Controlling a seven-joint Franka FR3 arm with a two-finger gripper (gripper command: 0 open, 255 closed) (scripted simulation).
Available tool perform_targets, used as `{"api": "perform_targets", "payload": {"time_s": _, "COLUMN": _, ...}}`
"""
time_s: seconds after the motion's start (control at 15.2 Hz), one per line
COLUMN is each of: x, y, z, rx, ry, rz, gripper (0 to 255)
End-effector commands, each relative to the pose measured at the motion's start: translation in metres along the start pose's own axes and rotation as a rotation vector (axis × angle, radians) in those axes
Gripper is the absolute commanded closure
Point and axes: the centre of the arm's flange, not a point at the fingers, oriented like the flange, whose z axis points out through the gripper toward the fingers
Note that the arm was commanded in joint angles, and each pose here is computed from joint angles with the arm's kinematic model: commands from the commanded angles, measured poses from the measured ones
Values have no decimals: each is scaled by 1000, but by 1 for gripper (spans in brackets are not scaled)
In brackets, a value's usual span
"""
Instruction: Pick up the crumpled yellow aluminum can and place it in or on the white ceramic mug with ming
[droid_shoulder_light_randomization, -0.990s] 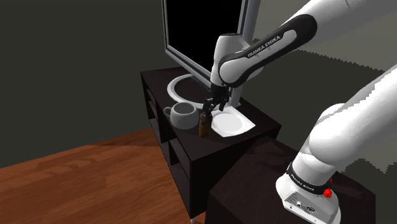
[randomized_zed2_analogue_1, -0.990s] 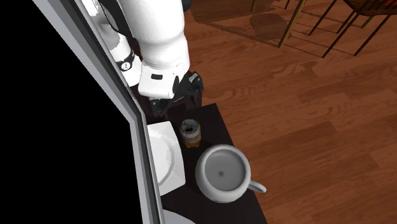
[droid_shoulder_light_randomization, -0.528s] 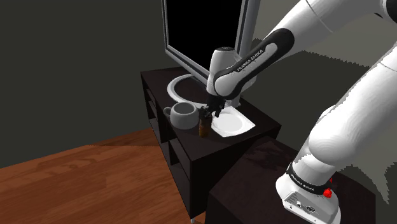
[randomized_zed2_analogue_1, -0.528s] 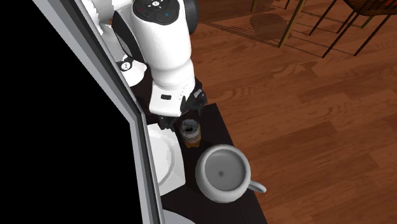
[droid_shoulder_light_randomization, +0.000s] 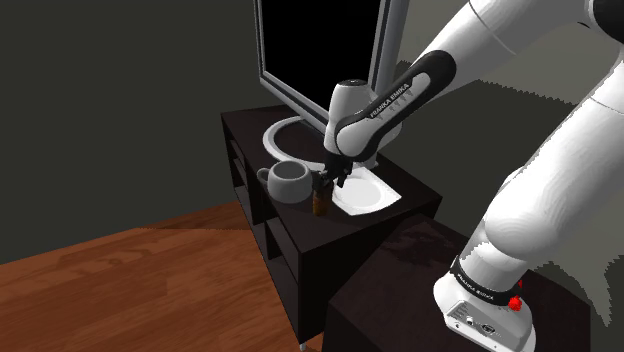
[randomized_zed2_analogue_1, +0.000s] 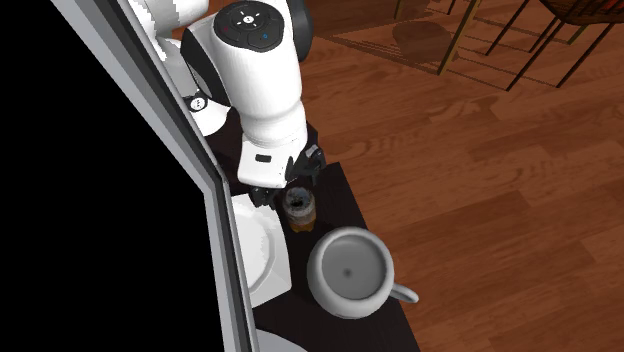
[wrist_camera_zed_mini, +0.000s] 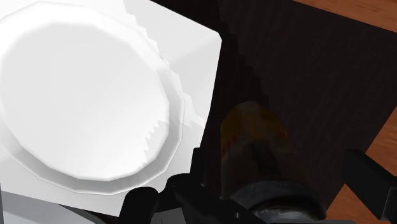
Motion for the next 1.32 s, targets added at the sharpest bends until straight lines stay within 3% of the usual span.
{"api": "perform_targets", "payload": {"time_s": 0.0, "x": 0, "y": 0, "z": 0, "rx": 0, "ry": 0, "rz": 0, "gripper": 0}}
{"api": "perform_targets", "payload": {"time_s": 0.07, "x": 0, "y": 0, "z": 0, "rx": 0, "ry": 0, "rz": 0, "gripper": 0}}
{"api": "perform_targets", "payload": {"time_s": 0.13, "x": 0, "y": 0, "z": 0, "rx": 0, "ry": 0, "rz": 0, "gripper": 255}}
{"api": "perform_targets", "payload": {"time_s": 0.73, "x": 0, "y": 0, "z": 0, "rx": 0, "ry": 0, "rz": 0, "gripper": 255}}
{"api": "perform_targets", "payload": {"time_s": 1.25, "x": 4, "y": -1, "z": -42, "rx": 0, "ry": 0, "rz": 0, "gripper": 255}}
